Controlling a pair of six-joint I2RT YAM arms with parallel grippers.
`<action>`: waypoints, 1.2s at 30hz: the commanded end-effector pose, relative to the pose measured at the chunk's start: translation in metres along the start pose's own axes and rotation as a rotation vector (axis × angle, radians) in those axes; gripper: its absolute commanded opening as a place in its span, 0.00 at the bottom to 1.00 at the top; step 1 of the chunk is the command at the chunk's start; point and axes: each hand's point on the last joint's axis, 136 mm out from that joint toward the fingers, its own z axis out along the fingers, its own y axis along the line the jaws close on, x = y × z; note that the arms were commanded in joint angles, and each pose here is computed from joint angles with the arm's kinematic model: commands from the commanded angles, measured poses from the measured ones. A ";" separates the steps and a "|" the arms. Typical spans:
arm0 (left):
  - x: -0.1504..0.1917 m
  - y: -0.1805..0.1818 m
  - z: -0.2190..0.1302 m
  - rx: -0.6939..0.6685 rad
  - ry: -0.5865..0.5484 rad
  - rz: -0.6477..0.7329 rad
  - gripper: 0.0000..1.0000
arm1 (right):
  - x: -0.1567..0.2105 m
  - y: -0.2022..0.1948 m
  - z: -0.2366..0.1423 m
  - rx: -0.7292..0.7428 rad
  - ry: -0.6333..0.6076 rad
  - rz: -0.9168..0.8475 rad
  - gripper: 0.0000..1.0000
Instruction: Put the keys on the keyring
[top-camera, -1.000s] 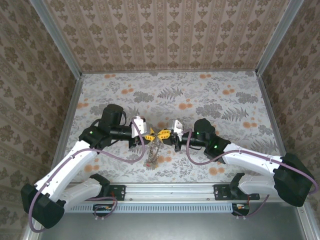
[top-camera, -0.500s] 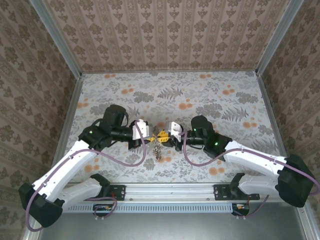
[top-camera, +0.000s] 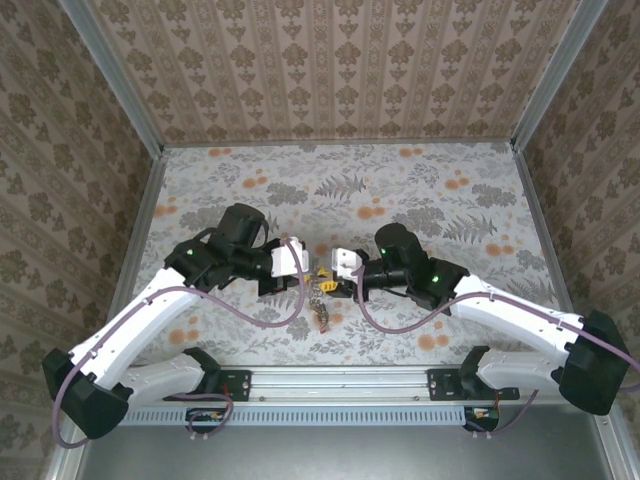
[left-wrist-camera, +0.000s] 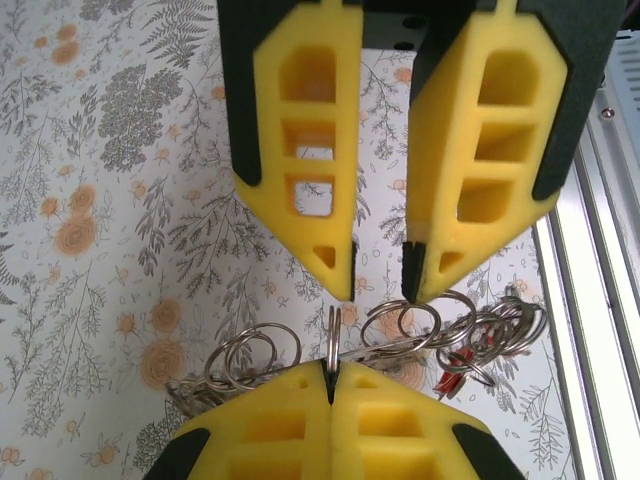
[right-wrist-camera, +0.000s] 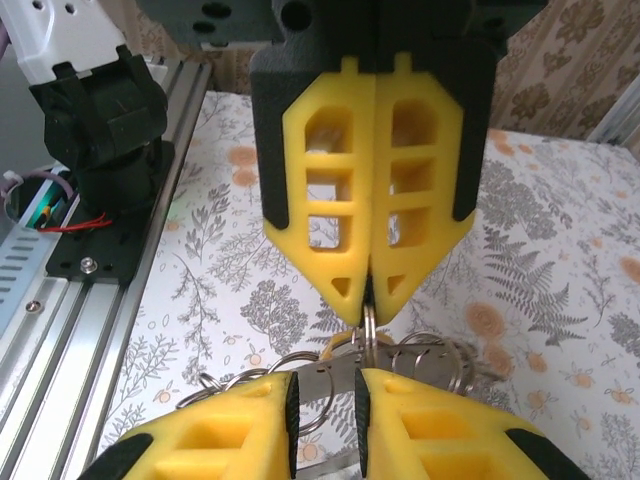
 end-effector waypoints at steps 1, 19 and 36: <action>-0.021 0.001 -0.008 0.008 -0.053 0.035 0.00 | -0.007 -0.004 0.002 0.013 0.000 -0.008 0.26; -0.021 -0.003 0.001 0.040 -0.077 0.039 0.00 | -0.003 -0.010 -0.014 0.038 -0.058 0.015 0.33; -0.028 -0.001 0.004 0.051 -0.081 0.051 0.00 | -0.004 -0.004 0.004 -0.072 -0.050 0.072 0.19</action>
